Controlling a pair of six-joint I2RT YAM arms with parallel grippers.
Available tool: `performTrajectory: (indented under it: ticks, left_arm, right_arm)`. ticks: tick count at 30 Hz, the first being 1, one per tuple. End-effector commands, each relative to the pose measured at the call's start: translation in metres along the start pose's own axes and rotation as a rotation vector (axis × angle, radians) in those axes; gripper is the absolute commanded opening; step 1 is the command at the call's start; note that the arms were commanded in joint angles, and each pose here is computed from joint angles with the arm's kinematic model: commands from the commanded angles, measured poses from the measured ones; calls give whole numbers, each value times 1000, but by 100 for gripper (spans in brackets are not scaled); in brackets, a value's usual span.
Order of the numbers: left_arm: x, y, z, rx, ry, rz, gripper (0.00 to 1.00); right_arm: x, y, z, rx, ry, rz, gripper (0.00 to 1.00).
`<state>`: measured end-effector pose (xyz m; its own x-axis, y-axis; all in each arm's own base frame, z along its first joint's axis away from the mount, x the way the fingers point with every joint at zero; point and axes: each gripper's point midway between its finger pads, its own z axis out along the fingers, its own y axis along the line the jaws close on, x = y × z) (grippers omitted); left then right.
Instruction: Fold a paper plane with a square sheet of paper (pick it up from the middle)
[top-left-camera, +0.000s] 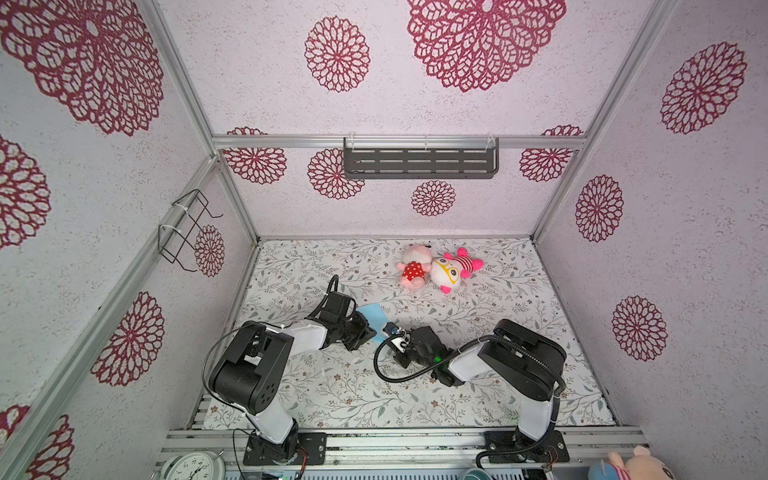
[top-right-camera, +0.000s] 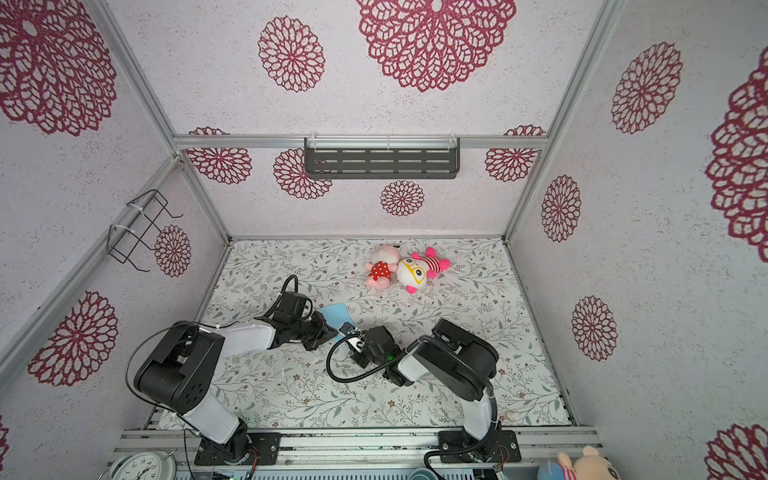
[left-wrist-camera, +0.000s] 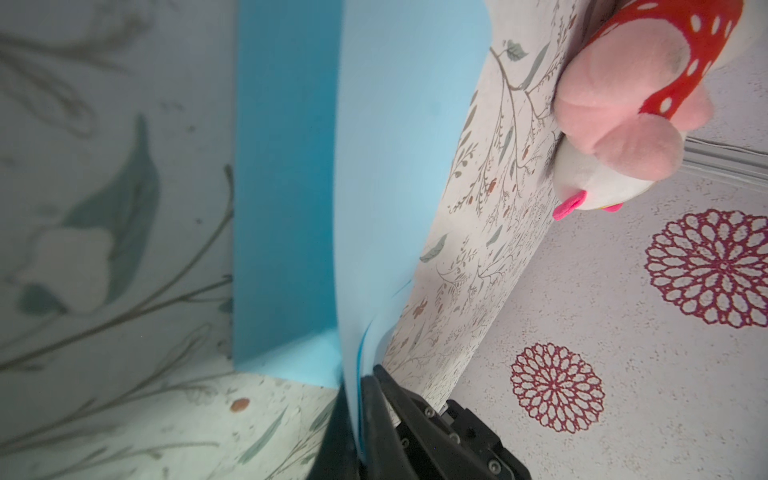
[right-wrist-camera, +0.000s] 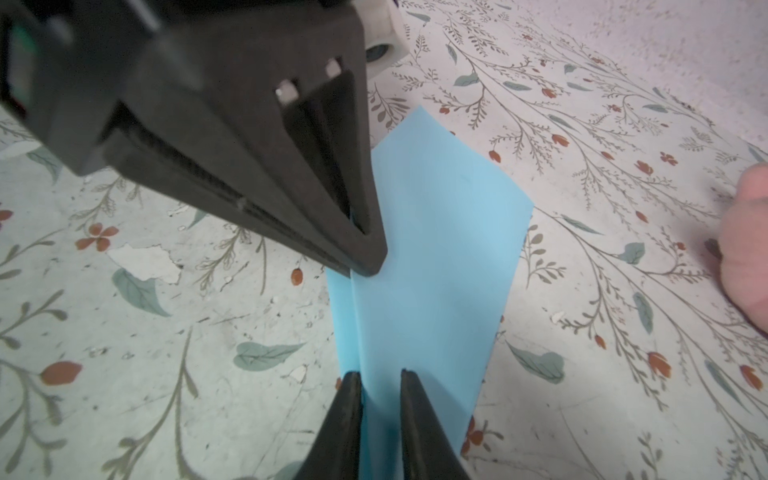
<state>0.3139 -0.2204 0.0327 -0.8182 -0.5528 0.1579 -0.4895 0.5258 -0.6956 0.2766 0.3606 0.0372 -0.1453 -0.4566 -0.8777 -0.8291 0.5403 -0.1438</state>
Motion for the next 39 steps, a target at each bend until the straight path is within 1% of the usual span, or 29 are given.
performTrajectory:
  ticks: [1,5,11,13,16,19,21,26,31,34,39]
  left_arm:
    - [0,-8,-5,10,-15,1,6]
    - [0,-9,-6,11,-17,2,6]
    - [-2,-11,-9,16,-23,2,8]
    - [-4,-11,-12,17,-33,0,12]
    - [-10,-10,-21,13,-62,1,21]
    - [-20,-7,-38,3,-110,2,24]
    - [-26,-3,-53,-17,-165,7,28]
    - [-34,1,-78,-8,-264,30,34]
    - [-26,1,-73,52,-262,46,34]
    - [-20,3,-64,66,-247,55,32]
    - [-10,3,-42,69,-197,76,25]
  right_arm:
    - [0,-4,0,11,-9,18,22]
    - [2,-4,0,12,-3,22,20]
    - [4,-3,-1,-3,0,27,13]
    - [3,-3,-1,-10,-5,39,9]
    - [1,-1,-2,-41,-18,64,5]
    - [-4,1,-4,-76,-42,103,2]
    - [-8,0,-6,-94,-59,131,0]
    - [-17,1,-9,-163,-95,218,0]
    - [-28,-1,-14,-225,-140,323,0]
    - [-32,-1,-16,-257,-157,373,0]
    - [-33,0,-16,-286,-162,428,0]
